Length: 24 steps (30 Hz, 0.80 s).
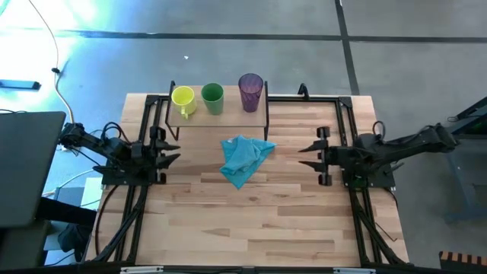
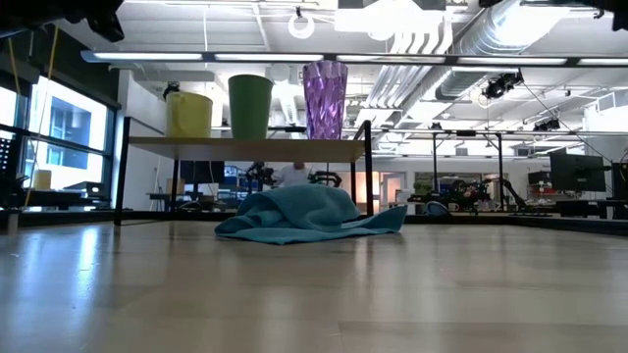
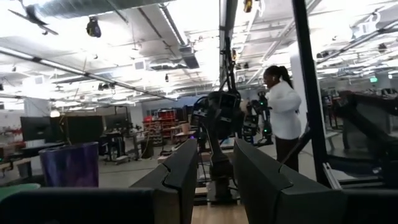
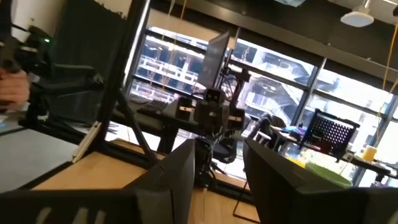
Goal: Stack small to large cups/mugs on shelf
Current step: Return to Home Position
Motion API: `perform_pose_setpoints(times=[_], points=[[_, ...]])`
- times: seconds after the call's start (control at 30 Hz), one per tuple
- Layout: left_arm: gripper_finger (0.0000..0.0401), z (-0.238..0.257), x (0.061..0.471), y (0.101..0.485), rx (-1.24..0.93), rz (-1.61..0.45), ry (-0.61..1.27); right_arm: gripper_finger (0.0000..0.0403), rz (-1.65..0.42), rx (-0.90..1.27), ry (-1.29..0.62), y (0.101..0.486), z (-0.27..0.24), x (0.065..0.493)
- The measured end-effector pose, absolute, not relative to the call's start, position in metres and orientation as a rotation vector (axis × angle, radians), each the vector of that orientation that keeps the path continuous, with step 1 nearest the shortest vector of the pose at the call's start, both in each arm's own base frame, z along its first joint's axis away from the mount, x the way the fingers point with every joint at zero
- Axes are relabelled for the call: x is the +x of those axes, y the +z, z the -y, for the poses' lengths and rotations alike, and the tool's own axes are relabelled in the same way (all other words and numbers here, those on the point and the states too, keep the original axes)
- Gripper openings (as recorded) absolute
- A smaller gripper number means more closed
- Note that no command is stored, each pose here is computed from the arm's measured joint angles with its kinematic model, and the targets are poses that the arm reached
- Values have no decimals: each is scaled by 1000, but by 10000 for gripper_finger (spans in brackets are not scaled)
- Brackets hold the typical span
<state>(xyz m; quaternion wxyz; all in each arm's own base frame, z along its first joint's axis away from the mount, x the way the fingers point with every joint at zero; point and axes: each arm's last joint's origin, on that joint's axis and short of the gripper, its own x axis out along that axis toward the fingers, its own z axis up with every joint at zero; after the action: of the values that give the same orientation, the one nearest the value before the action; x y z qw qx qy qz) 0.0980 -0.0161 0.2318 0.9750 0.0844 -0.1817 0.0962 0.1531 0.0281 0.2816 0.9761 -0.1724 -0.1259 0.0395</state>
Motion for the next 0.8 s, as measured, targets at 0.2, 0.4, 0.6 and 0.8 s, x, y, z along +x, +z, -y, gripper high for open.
perform_pose_setpoints(times=[0.2, 0.4, 0.6, 0.8], points=[[95, 16, 98, 230, 197, 345, 218, 128, 234, -332, 55, 275, -26, 171], [95, 15, 100, 217, 193, 293, 262, 128, 193, -319, 63, 273, -25, 166], [95, 12, 95, 208, 181, 338, 311, 128, 198, -291, 66, 279, -22, 147], [95, 9, 86, 209, 203, 375, 343, 128, 179, -285, 73, 279, -20, 134]])
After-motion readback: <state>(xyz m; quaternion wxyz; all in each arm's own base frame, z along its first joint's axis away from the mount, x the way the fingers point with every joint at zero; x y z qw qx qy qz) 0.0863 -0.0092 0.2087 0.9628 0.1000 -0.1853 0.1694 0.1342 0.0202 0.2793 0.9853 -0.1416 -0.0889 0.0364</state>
